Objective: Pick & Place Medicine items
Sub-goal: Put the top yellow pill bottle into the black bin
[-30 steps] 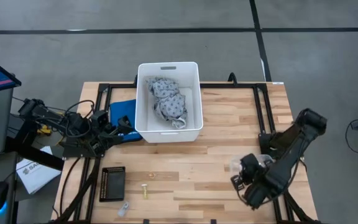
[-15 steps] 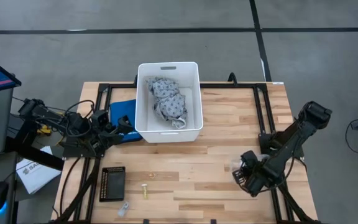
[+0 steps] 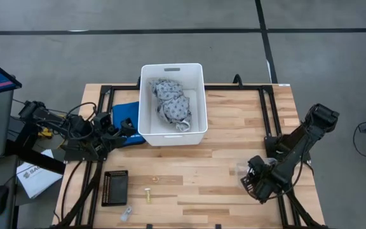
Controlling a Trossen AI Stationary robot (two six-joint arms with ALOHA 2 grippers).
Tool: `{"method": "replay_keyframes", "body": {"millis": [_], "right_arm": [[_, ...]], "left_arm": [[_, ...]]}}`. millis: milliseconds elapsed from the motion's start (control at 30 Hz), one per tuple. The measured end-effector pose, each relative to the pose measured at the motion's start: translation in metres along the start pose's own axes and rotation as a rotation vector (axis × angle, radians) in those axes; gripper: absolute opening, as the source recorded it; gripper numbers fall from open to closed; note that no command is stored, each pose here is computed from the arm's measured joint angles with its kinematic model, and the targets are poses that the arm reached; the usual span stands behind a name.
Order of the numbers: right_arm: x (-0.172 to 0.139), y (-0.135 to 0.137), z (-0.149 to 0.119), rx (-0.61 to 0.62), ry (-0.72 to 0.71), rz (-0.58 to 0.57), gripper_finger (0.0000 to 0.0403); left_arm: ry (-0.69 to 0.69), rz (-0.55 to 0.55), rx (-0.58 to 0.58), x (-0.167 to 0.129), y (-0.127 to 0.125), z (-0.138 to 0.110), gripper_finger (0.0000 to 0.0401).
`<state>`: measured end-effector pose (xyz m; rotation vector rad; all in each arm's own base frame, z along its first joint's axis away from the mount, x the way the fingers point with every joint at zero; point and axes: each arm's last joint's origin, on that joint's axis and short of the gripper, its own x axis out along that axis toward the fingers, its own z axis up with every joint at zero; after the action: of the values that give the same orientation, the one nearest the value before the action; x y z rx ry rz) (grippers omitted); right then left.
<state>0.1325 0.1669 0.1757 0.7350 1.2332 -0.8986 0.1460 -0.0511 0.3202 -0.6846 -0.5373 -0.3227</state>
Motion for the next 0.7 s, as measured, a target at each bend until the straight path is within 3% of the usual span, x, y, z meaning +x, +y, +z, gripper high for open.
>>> {"method": "replay_keyframes", "body": {"millis": [133,333,700], "right_arm": [[-0.002,-0.001,-0.001,-0.002,0.005,0.001,0.0207],[-0.017,0.007,-0.001,-0.001,-0.022,0.045,0.0207],[-0.071,0.031,-0.005,0.015,-0.209,0.336,0.0194]], "left_arm": [[0.000,0.000,0.000,0.000,0.000,0.000,0.0241],[0.001,-0.001,-0.001,0.000,0.000,0.000,0.0241],[0.046,-0.108,-0.045,0.006,-0.015,0.005,0.0241]]}}
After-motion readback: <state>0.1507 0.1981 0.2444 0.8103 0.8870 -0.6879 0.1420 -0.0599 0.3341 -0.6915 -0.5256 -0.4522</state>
